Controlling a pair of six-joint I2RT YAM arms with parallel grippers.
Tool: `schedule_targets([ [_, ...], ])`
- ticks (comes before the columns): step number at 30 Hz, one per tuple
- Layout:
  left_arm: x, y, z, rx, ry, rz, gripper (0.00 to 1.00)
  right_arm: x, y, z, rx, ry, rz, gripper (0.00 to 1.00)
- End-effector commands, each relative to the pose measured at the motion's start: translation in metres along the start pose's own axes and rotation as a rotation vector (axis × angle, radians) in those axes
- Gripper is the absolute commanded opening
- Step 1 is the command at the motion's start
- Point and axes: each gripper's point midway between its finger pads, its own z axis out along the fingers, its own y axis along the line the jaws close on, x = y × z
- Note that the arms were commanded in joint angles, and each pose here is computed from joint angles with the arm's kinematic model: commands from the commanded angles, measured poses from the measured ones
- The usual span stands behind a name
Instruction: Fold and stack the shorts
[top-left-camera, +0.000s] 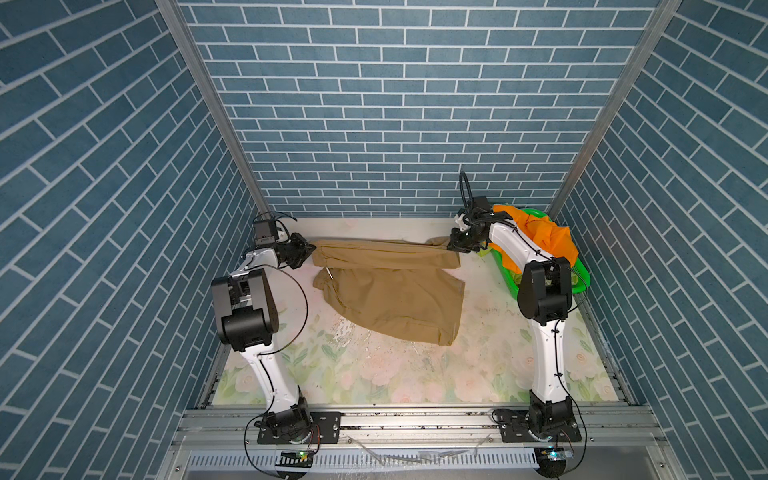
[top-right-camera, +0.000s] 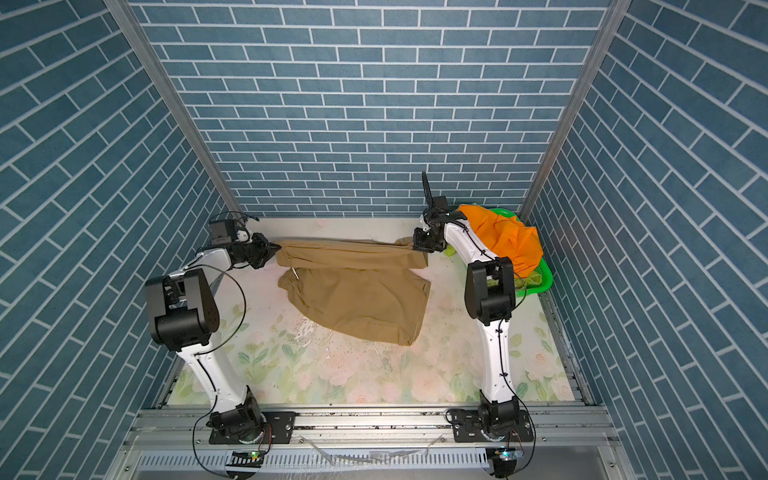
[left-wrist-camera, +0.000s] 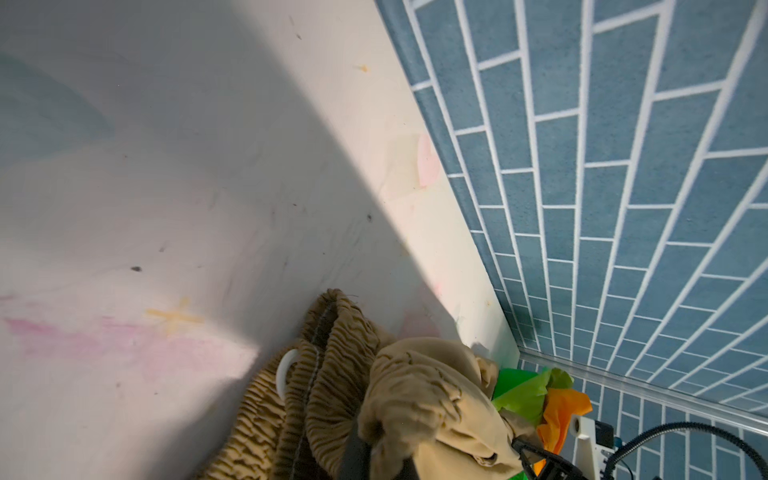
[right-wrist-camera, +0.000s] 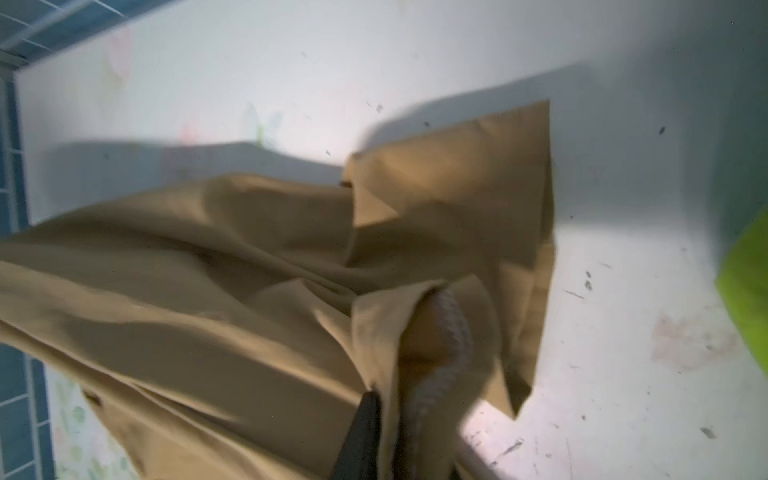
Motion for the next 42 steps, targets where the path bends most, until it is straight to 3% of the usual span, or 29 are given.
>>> schedule_targets([
  [1,-0.021,0.025,-0.002,-0.055,-0.08,-0.021,0.0,-0.004,-0.013,-0.025,0.041,-0.014,-0.003,0.35],
  [5,-0.021,0.023,-0.002,-0.054,-0.079,-0.018,0.0,-0.001,-0.001,-0.062,0.032,-0.075,-0.004,0.59],
  [9,-0.019,0.025,-0.002,-0.056,-0.08,-0.02,0.0,0.03,0.004,-0.082,0.02,-0.11,0.013,0.84],
  [12,-0.02,0.026,-0.001,-0.057,-0.084,-0.024,0.0,0.071,0.002,-0.064,0.003,-0.06,0.023,0.93],
  [15,-0.019,0.027,0.001,-0.056,-0.084,-0.027,0.0,0.097,0.001,-0.041,-0.029,-0.027,0.046,0.92],
  [23,-0.014,0.028,0.004,-0.054,-0.069,-0.028,0.0,0.1,0.004,0.001,-0.087,-0.007,0.095,0.66],
  [26,-0.013,0.029,0.005,-0.055,-0.068,-0.029,0.0,0.088,0.002,0.014,-0.076,-0.016,0.093,0.44],
  [28,-0.011,0.03,0.006,-0.058,-0.063,-0.033,0.0,0.074,-0.003,0.02,-0.035,-0.025,0.084,0.21],
  [29,-0.009,0.031,0.008,-0.057,-0.058,-0.034,0.0,0.066,-0.006,0.021,-0.014,-0.03,0.077,0.15],
  [34,-0.002,0.03,0.011,-0.059,-0.041,-0.029,0.0,0.019,-0.013,0.01,0.107,-0.071,0.015,0.12],
  [35,-0.002,0.03,0.011,-0.059,-0.04,-0.029,0.0,0.018,-0.019,0.016,0.133,-0.057,0.009,0.16],
  [39,0.001,0.027,0.011,-0.058,-0.036,-0.023,0.0,0.007,-0.001,-0.014,0.125,-0.091,-0.039,0.55],
  [42,0.003,0.027,0.014,-0.055,-0.029,-0.024,0.0,0.029,0.007,-0.034,0.133,-0.091,-0.072,0.81],
])
